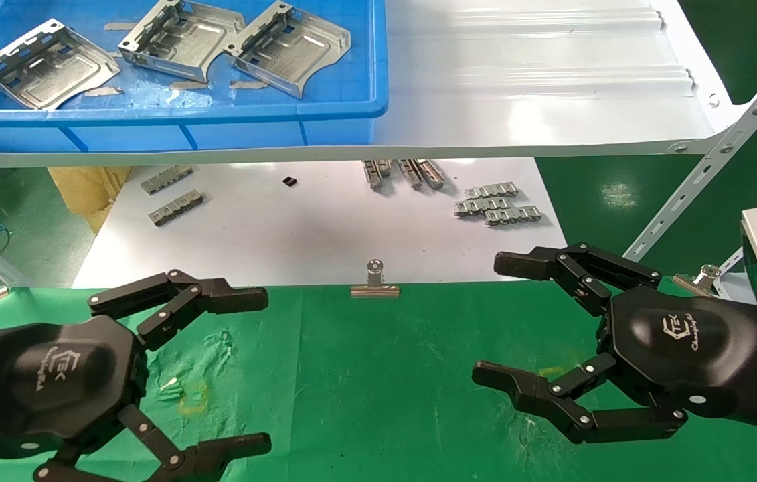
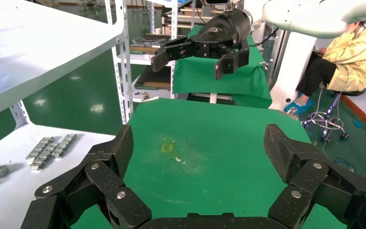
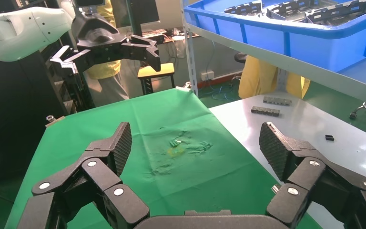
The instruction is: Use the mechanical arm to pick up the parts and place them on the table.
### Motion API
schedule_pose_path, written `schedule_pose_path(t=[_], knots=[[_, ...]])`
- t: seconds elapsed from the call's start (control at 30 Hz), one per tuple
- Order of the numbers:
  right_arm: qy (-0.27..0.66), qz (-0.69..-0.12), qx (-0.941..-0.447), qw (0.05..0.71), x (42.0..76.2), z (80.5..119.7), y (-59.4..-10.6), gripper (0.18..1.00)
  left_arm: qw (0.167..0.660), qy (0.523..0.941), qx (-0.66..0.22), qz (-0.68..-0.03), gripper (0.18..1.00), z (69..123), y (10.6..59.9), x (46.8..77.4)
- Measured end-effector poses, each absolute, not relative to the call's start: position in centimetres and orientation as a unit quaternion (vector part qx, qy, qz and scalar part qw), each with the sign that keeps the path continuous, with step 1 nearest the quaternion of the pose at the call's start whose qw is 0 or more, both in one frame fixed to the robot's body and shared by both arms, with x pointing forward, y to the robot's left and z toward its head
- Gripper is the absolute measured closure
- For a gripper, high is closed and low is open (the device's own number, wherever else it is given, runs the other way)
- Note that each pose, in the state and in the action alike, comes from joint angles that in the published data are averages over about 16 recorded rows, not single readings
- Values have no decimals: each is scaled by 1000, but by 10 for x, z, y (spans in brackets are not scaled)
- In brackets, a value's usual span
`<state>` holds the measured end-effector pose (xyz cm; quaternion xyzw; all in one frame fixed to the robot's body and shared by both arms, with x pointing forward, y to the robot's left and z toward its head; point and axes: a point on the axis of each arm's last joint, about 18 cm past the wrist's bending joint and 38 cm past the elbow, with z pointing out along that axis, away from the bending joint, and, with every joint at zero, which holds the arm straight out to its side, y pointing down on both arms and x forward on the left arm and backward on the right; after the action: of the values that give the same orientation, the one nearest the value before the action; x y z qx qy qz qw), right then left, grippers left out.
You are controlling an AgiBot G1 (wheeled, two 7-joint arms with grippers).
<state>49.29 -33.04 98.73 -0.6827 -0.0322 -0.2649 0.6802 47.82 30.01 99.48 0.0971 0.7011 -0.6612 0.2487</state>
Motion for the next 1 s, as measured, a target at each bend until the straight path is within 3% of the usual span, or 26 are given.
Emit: schedule_pose_path(t=[0.37, 0.57, 1.0], knots=[[-32, -265, -683, 680, 493, 987, -330, 256, 298, 666, 73, -680, 183, 1025, 296, 507], [-32, -265, -683, 680, 493, 987, -330, 346, 348, 630, 43, -693, 183, 1062, 296, 539], [-32, -265, -683, 680, 493, 987, -330, 641, 459, 586, -57, -665, 183, 1152, 314, 613]])
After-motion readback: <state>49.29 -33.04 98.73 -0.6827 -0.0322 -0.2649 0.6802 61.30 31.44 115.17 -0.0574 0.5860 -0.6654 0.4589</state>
